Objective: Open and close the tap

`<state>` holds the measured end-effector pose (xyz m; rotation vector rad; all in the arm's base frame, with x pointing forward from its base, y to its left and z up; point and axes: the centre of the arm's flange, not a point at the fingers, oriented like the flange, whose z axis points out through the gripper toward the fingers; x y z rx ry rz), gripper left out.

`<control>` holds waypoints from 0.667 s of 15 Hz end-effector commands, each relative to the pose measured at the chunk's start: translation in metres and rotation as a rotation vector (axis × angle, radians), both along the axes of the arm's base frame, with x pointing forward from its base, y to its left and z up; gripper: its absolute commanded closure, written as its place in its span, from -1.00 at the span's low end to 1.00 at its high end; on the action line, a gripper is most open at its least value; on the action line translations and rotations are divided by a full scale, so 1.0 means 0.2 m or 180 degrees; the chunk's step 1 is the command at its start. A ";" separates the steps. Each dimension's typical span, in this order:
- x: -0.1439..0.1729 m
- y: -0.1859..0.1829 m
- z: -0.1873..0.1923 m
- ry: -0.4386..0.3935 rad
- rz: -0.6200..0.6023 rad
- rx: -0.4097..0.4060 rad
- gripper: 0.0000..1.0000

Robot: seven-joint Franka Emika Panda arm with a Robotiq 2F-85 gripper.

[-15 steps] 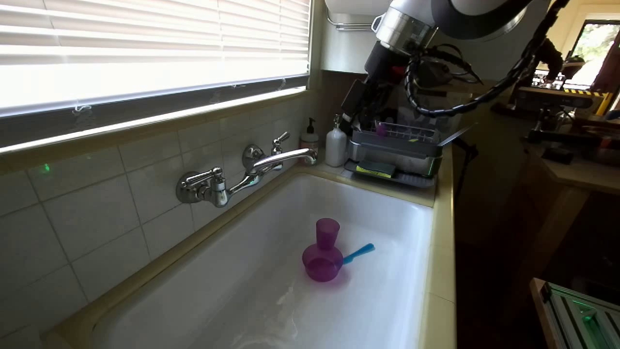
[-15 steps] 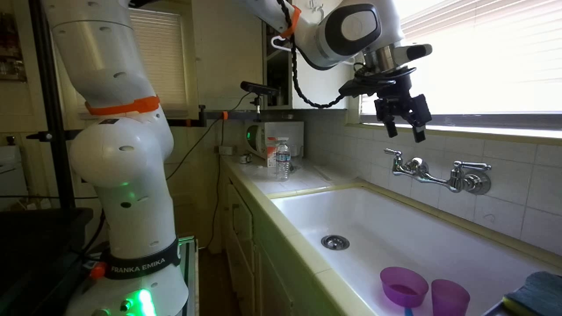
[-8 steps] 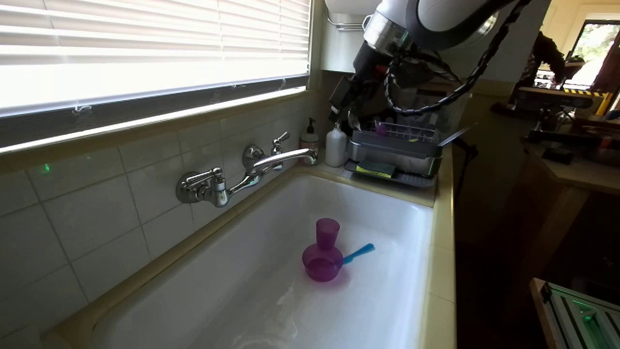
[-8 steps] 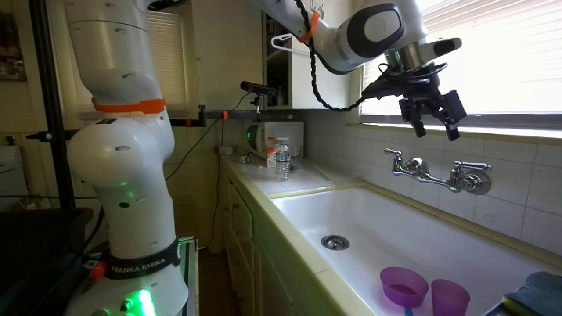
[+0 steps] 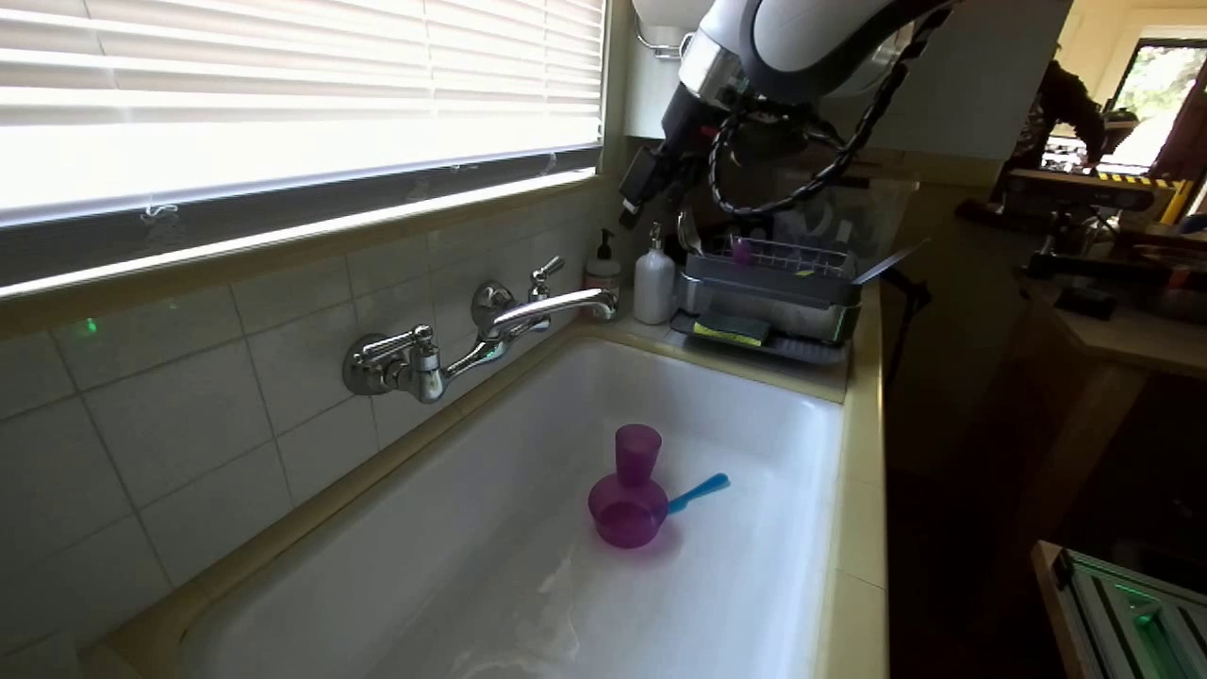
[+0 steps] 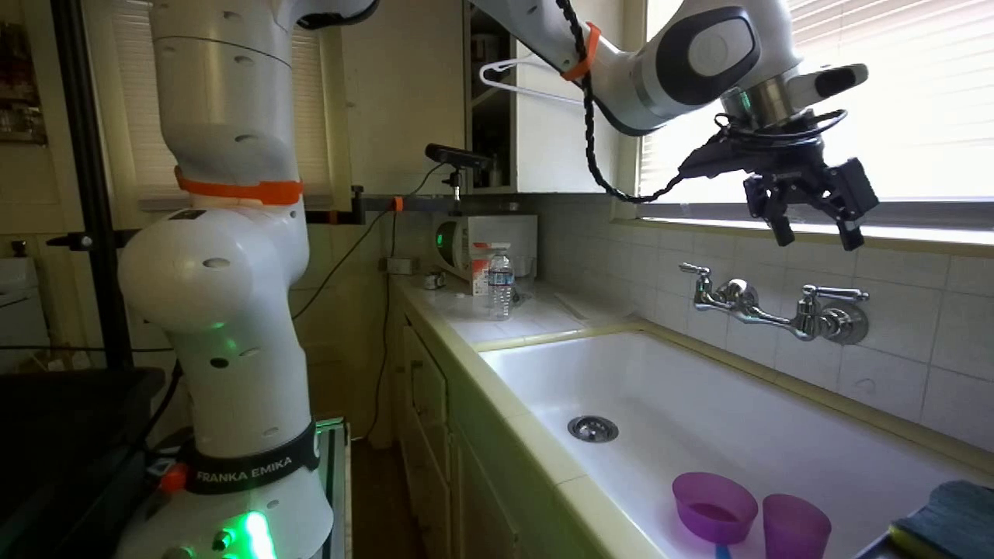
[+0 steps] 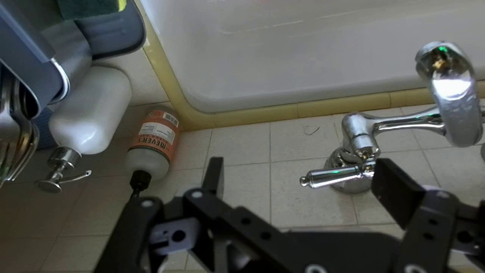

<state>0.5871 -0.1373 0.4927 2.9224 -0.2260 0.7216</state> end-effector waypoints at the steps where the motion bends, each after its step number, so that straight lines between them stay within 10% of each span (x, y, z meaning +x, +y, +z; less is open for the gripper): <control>1: 0.14 -0.08 0.00 0.0032 0.0087 -0.0066 -1.00; 10: 0.37 -0.15 -0.05 0.0010 0.0268 -0.0219 -1.00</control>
